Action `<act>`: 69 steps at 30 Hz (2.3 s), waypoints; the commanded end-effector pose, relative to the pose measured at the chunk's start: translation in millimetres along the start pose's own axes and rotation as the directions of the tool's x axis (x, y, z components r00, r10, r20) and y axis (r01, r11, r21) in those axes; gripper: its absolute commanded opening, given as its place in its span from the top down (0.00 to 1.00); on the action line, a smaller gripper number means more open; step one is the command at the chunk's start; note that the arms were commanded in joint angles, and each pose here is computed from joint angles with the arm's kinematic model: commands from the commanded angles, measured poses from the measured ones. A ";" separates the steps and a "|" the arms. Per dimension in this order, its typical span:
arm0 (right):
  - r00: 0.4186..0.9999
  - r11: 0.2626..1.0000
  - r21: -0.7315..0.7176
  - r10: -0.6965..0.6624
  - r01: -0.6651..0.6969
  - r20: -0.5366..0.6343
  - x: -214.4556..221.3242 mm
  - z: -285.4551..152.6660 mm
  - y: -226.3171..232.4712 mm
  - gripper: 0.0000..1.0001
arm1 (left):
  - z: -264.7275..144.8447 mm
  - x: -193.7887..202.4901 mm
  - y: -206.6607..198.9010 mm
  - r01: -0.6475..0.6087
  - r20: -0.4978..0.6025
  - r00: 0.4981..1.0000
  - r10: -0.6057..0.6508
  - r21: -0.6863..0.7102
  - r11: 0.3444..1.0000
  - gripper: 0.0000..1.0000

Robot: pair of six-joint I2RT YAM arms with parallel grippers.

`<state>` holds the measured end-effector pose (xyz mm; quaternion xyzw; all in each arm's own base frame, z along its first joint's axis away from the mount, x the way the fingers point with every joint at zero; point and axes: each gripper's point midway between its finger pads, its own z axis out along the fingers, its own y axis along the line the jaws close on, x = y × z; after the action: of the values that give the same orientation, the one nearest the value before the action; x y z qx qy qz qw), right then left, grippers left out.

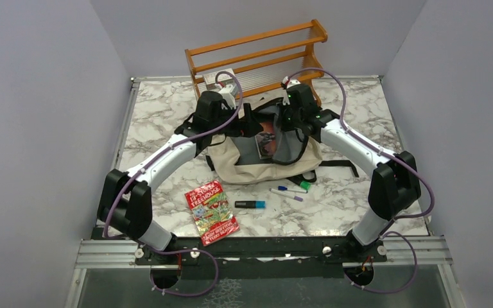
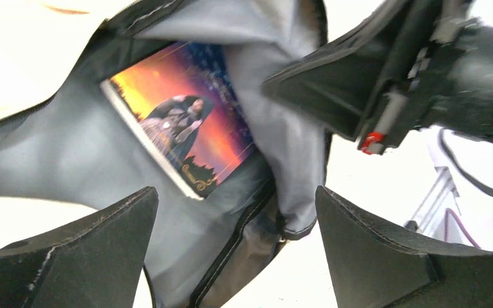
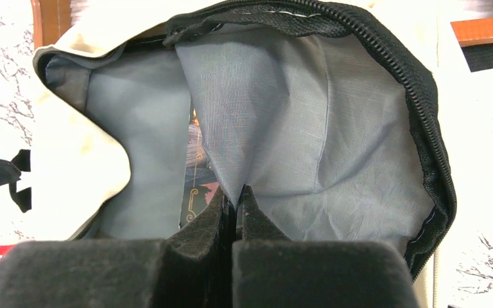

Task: Pack the student bag
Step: Place the book in the student bag, then pick up the book from the center of the board.

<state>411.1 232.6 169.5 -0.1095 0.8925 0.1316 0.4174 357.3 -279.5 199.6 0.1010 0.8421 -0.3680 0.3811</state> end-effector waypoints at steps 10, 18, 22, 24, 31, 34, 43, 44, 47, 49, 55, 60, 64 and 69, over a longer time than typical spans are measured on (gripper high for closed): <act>0.997 0.974 0.224 -0.044 0.029 0.065 -30.6 -19.3 -42.1 0.99 | -22.7 -14.2 11.4 0.049 0.069 0.997 -0.047 -0.016 0.999 0.11; 0.995 0.909 0.416 -0.041 -0.001 0.093 -61.0 -40.4 -97.1 0.99 | -87.5 -13.4 76.9 0.197 0.178 0.973 -0.146 -0.317 0.928 0.06; 0.997 0.931 0.365 -0.055 0.029 0.060 -55.3 -34.4 -89.8 0.99 | -110.6 7.6 96.1 0.259 0.193 0.962 -0.192 -0.437 0.861 0.04; 0.998 0.961 0.272 -0.057 0.047 0.030 -45.8 -27.9 -74.5 0.95 | -120.2 22.3 104.4 0.307 0.202 0.950 -0.237 -0.485 0.819 0.03; 0.999 0.999 0.030 -0.026 0.024 0.040 -40.7 -43.1 -31.8 0.60 | -147.9 82.2 125.0 0.483 0.253 0.871 -0.422 -0.602 0.636 0.01; 0.998 0.999 -0.035 0.004 -0.002 0.066 -46.7 -61.8 -19.3 0.51 | -157.3 101.0 122.7 0.498 0.237 0.856 -0.459 -0.614 0.612 0.01; 1.000 0.935 -0.353 0.017 -0.024 -0.024 -8.2 -97.1 86.5 0.44 | -177.8 152.0 121.5 0.578 0.249 0.779 -0.576 -0.640 0.505 0.01; 0.999 0.926 -0.377 0.005 -0.021 -0.044 1.5 -98.9 101.7 0.44 | -177.5 155.9 121.4 0.585 0.247 0.771 -0.588 -0.640 0.498 0.02; 0.994 0.889 -0.455 -0.003 -0.047 -0.108 31.7 -103.5 142.4 0.44 | -177.7 173.1 124.7 0.599 0.244 0.746 -0.620 -0.654 0.462 0.03; 0.987 0.859 -0.505 0.004 -0.085 -0.158 55.0 -104.2 164.4 0.46 | -178.2 183.2 126.9 0.601 0.240 0.736 -0.633 -0.662 0.448 0.03; 0.951 0.790 -0.582 0.007 -0.194 -0.308 124.0 -96.2 214.0 0.50 | -181.8 203.5 135.5 0.604 0.252 0.723 -0.643 -0.683 0.412 0.04; 0.924 0.769 -0.597 -0.022 -0.228 -0.382 162.3 -85.9 244.1 0.50 | -174.6 219.8 139.9 0.621 0.248 0.702 -0.667 -0.672 0.404 0.06; 0.904 0.785 -0.571 -0.034 -0.239 -0.426 185.9 -66.4 249.8 0.48 | -169.5 225.2 142.9 0.622 0.242 0.701 -0.671 -0.667 0.410 0.09; 0.888 0.825 -0.521 -0.051 -0.220 -0.457 211.6 -38.5 244.6 0.47 | -162.9 227.4 143.7 0.619 0.224 0.710 -0.668 -0.651 0.439 0.18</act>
<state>167.8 420.3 75.9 -0.2186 0.8901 0.3758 0.1368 163.4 -78.7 29.9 -0.3625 0.9071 -0.1092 0.1840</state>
